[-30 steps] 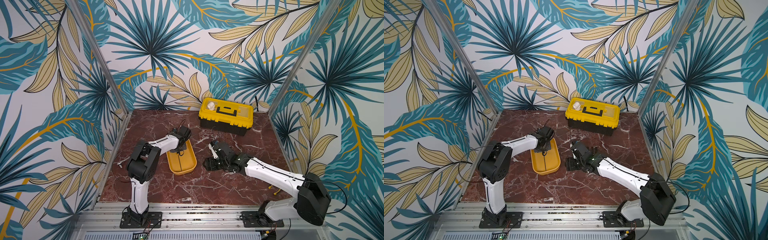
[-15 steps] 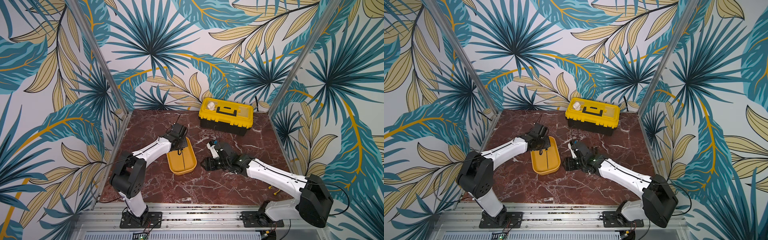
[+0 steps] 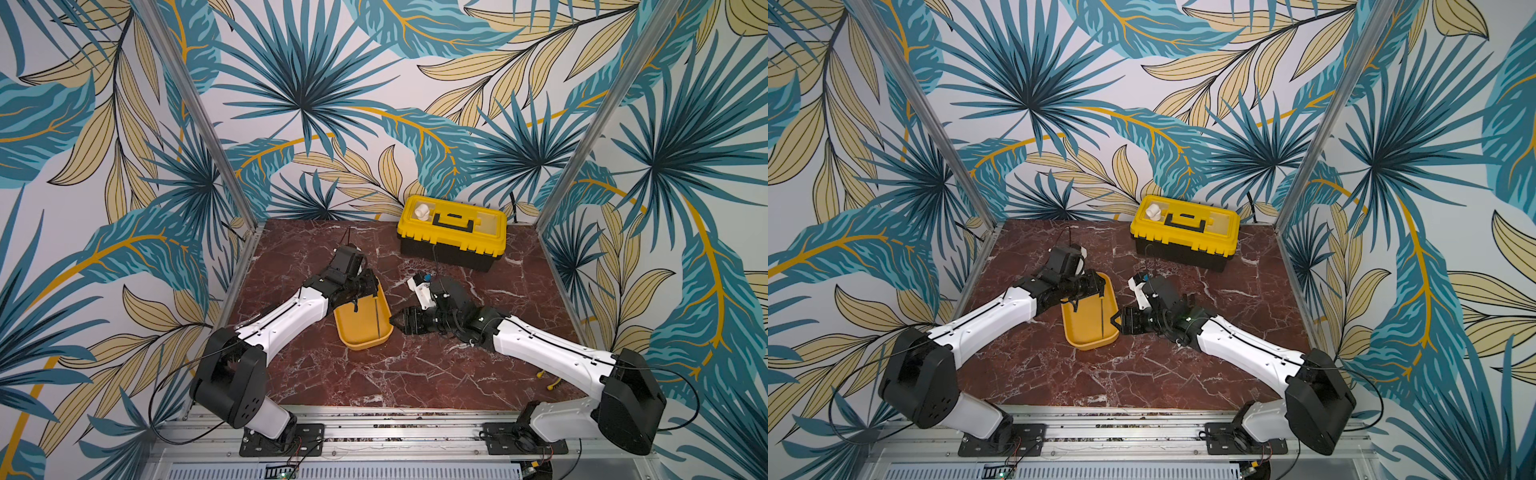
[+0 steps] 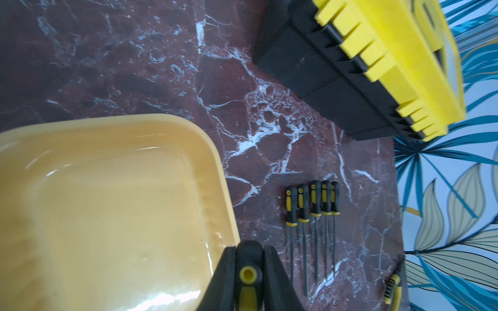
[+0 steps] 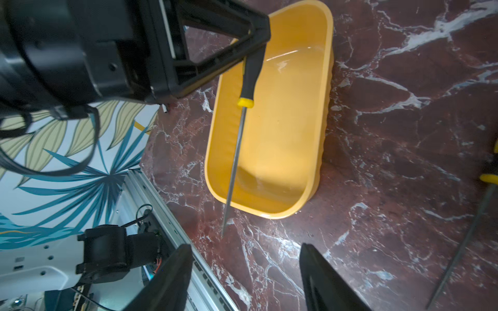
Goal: Take the file tool out of the storage box
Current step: Pick up the file tool from the storage box.
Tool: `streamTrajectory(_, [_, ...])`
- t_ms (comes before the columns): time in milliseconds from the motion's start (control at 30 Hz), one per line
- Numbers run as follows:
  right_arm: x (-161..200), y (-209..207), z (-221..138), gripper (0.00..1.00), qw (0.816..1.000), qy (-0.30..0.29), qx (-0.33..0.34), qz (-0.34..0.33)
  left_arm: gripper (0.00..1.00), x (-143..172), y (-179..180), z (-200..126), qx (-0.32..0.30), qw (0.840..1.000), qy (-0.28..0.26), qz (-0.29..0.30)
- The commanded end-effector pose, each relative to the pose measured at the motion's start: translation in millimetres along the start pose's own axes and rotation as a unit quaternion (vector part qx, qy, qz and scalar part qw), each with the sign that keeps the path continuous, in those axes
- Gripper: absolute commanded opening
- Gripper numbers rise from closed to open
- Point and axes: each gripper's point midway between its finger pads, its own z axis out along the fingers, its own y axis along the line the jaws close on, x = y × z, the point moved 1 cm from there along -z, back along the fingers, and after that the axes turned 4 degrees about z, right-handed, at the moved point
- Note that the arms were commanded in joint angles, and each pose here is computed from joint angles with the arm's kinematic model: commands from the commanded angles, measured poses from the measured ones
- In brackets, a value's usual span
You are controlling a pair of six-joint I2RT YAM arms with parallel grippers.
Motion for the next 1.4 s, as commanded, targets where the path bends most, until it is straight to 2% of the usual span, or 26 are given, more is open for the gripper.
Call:
streamTrajectory(0, [-7,19,-9,0.66,0.999,-0.021,-0.049,0.013,0.13,-6,-24,-10,0.068,0.997,-0.02,-0.009])
streamTrajectory(100, [-8,21,-9,0.63,0.998,-0.026,-0.058,0.02,0.13,-6,-30,-12,0.087,0.996,-0.021,-0.016])
streamTrajectory(200, [-7,22,-5,0.53,0.997,-0.023,-0.065,0.024,0.13,-7,-31,-14,0.093,0.995,-0.026,-0.026])
streamTrajectory(433, [-5,14,5,0.42,0.998,-0.016,-0.052,0.026,0.12,-9,-32,-18,0.101,0.993,-0.034,-0.043])
streamTrajectory(900, [4,0,25,0.32,0.999,0.007,-0.033,0.034,0.11,-13,-36,-21,0.097,0.994,-0.033,-0.041])
streamTrajectory(1067, [6,0,28,0.24,0.999,0.011,-0.034,0.036,0.1,-14,-37,-22,0.098,0.994,-0.034,-0.041])
streamTrajectory(1367, [6,1,32,0.19,0.998,0.018,-0.039,0.039,0.1,-16,-40,-23,0.1,0.994,-0.035,-0.04])
